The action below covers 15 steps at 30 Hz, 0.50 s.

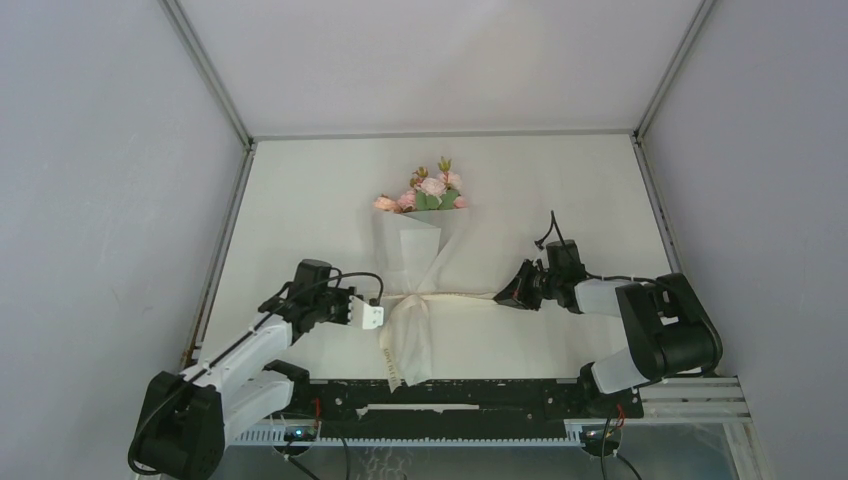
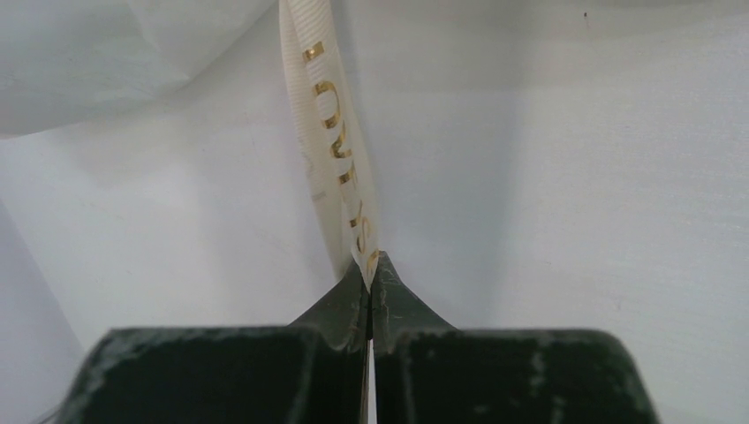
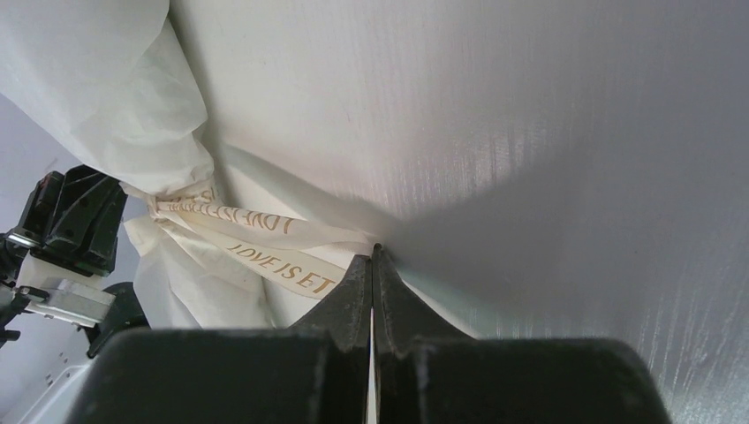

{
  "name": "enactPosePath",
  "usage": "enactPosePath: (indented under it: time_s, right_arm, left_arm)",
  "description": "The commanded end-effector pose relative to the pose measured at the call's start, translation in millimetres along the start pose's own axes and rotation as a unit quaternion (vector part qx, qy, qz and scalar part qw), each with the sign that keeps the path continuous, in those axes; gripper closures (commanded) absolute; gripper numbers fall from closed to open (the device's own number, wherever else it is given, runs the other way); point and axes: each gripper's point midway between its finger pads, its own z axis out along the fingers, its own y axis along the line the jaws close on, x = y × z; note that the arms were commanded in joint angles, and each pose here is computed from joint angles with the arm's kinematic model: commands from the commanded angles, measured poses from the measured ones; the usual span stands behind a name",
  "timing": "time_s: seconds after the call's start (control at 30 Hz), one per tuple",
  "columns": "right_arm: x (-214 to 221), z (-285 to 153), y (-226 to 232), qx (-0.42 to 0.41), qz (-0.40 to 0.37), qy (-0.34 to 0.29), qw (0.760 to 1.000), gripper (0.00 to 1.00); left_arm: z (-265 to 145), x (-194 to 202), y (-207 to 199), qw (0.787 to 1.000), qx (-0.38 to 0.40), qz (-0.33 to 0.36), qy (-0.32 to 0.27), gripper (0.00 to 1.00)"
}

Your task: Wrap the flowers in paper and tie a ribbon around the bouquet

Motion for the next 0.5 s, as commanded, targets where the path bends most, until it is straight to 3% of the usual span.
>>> enactPosePath:
  time_s: [0.0, 0.3, 0.33, 0.4, 0.43, 0.47]
  right_arm:
    - [-19, -4, -31, 0.063, 0.016, -0.055, 0.996, 1.0]
    - [-16, -4, -14, 0.037, -0.012, -0.045, 0.998, 0.99]
    - [-15, -4, -7, 0.029, -0.024, -0.039, 0.999, 0.88]
    - [-16, -8, 9, 0.022, -0.051, -0.04, 0.998, 0.61]
    - [-18, -12, 17, 0.021, -0.064, -0.046, 0.997, 0.49]
    - [-21, -16, 24, 0.018, -0.076, -0.058, 0.995, 0.37]
  left_arm:
    - [-9, 31, -18, 0.997, 0.014, -0.038, 0.069, 1.0]
    - [-22, 1, -25, 0.997, 0.042, -0.065, 0.023, 1.0]
    - [-23, -2, -30, 0.997, 0.053, -0.058, 0.018, 0.96]
    - [-29, -11, -40, 0.996, 0.077, -0.049, -0.004, 0.44]
    - [-31, -17, -44, 0.995, 0.085, -0.049, -0.018, 0.28]
    - [-34, -22, -45, 0.994, 0.088, -0.051, -0.029, 0.2]
